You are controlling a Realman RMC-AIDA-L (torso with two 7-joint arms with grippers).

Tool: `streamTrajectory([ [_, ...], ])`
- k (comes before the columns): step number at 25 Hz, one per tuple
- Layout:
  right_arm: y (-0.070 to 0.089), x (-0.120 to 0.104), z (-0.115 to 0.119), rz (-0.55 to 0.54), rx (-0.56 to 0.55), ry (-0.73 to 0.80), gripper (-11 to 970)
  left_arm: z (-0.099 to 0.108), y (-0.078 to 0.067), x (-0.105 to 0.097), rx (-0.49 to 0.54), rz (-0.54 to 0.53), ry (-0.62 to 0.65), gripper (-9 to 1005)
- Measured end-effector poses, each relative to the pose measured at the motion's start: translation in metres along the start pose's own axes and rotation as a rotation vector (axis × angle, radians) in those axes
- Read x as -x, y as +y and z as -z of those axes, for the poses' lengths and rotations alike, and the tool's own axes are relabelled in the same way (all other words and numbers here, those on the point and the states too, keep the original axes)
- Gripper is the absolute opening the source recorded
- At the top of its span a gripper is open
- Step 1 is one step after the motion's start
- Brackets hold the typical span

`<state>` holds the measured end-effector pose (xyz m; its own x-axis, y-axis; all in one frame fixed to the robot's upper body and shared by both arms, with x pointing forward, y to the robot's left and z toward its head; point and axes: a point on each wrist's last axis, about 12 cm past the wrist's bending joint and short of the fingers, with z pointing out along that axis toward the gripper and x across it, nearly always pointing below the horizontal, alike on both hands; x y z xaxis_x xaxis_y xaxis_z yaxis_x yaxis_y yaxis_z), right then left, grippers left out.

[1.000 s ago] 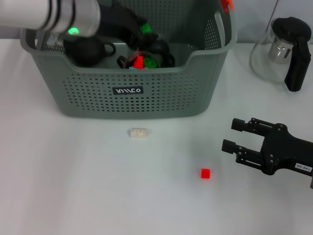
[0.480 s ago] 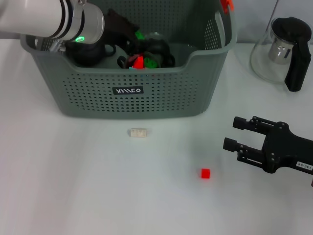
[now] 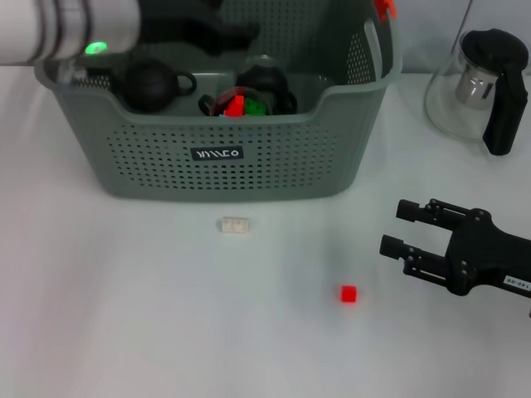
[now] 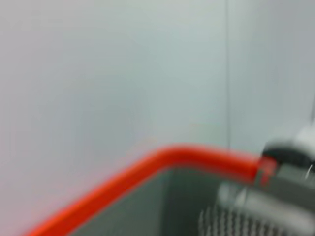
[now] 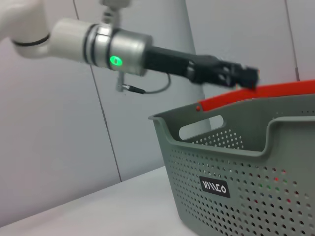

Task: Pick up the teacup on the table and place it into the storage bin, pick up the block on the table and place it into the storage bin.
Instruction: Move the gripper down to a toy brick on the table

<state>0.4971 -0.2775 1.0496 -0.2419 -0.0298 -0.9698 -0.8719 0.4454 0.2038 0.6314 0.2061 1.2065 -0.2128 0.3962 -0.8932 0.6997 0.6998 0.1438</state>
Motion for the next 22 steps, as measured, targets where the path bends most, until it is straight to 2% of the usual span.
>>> streamTrajectory([
  [1,0.000,0.000,0.000,0.000,0.002,-0.001,683,0.010,0.000,-0.002,-0.013,0.030,-0.050,690],
  [3,0.000,0.001,0.000,0.001,0.005,-0.002,683,0.029,0.001,-0.008,-0.047,0.077,-0.133,686],
  [6,0.000,0.002,-0.001,0.001,0.011,-0.004,684,0.059,-0.001,-0.029,-0.140,0.115,-0.212,679],
  [9,0.000,0.003,-0.002,-0.004,0.012,-0.005,684,0.079,-0.005,-0.057,-0.226,0.141,-0.245,677],
  [12,-0.001,0.003,-0.002,-0.004,0.012,-0.005,683,0.092,-0.015,-0.089,-0.342,0.145,-0.257,675],
  [15,-0.001,0.003,-0.002,-0.004,0.013,-0.005,683,0.098,-0.026,-0.114,-0.419,0.130,-0.254,674],
  [17,-0.001,0.004,-0.004,-0.007,0.016,-0.002,684,0.096,-0.034,-0.130,-0.446,0.120,-0.206,674],
  [22,-0.002,0.004,-0.005,-0.013,0.018,0.000,684,0.071,-0.046,-0.159,-0.437,0.162,-0.071,674],
])
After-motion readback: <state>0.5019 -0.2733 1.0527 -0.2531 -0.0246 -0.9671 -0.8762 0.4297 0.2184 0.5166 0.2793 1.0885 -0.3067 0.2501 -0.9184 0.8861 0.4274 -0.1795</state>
